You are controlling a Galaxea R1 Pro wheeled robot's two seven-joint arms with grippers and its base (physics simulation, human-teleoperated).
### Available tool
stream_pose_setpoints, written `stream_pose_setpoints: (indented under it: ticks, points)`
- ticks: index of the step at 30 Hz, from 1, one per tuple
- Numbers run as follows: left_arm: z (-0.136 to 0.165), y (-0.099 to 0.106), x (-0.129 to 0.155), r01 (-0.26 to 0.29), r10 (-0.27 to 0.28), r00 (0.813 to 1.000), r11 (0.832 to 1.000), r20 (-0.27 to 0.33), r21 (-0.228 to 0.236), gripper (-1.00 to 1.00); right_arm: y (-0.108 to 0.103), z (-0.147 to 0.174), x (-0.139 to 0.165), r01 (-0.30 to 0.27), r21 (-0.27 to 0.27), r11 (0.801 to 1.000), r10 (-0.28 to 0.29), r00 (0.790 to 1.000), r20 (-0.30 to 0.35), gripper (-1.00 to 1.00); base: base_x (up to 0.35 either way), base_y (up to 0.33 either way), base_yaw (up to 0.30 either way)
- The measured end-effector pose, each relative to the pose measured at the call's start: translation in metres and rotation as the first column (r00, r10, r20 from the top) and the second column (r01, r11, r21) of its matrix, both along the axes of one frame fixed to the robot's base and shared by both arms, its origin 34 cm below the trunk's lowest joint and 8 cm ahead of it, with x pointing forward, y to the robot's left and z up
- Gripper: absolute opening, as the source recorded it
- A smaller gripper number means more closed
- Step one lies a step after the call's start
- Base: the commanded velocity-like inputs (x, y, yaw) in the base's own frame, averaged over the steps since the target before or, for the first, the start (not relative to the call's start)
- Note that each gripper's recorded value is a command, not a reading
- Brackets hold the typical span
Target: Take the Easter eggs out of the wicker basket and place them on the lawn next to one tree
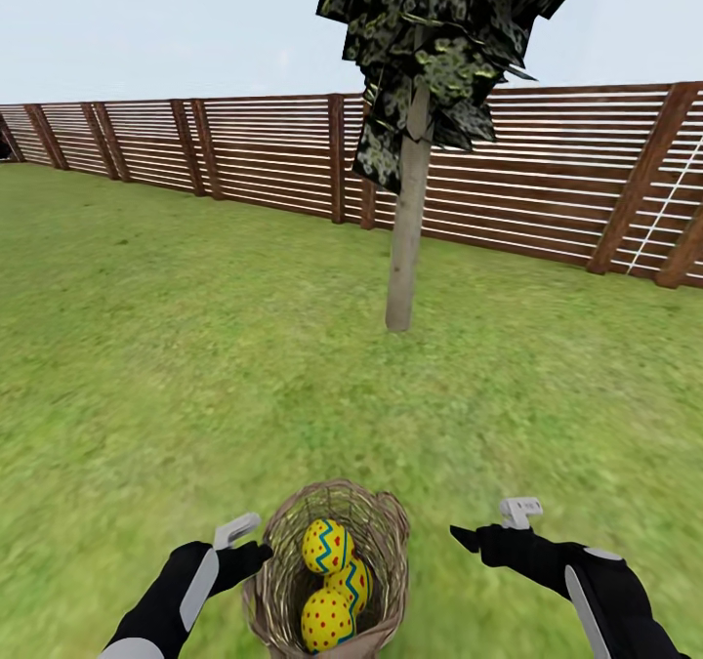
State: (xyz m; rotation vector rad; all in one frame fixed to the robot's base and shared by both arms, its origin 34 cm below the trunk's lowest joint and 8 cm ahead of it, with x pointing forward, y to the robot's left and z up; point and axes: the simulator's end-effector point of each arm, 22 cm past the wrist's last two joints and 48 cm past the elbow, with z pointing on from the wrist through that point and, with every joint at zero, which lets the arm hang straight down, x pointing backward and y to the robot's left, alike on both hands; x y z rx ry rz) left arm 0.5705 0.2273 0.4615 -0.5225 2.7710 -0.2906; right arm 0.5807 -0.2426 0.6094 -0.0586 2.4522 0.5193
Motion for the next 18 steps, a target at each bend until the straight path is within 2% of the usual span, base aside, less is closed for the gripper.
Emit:
stream_pose_setpoints:
  ticks: [4,9,14,18]
  points:
    - [-0.010,-0.002,-0.004,0.002,-0.002,1.000,1.000,-0.008,-0.002,1.00,0.000,-0.007,-0.001,0.000,0.000,1.000,0.000,1.000,0.001,1.00,0.000,0.000,0.000]
    - [-0.032,-0.009,-0.023,0.008,-0.009,0.998,1.000,-0.055,-0.018,1.00,0.000,-0.017,-0.002,0.000,0.000,1.000,0.000,1.000,0.001,1.00,0.000,0.000,0.000]
    - [-0.044,-0.011,-0.028,0.009,-0.010,0.998,1.000,-0.061,-0.023,1.00,0.000,-0.027,-0.004,0.000,0.000,1.000,0.000,1.000,0.001,1.00,0.000,0.000,0.000]
    - [-0.052,-0.020,-0.029,0.013,-0.015,0.998,0.999,-0.062,-0.034,1.00,0.000,-0.035,-0.005,0.000,0.000,1.000,0.000,1.000,0.002,1.00,0.000,0.000,0.000]
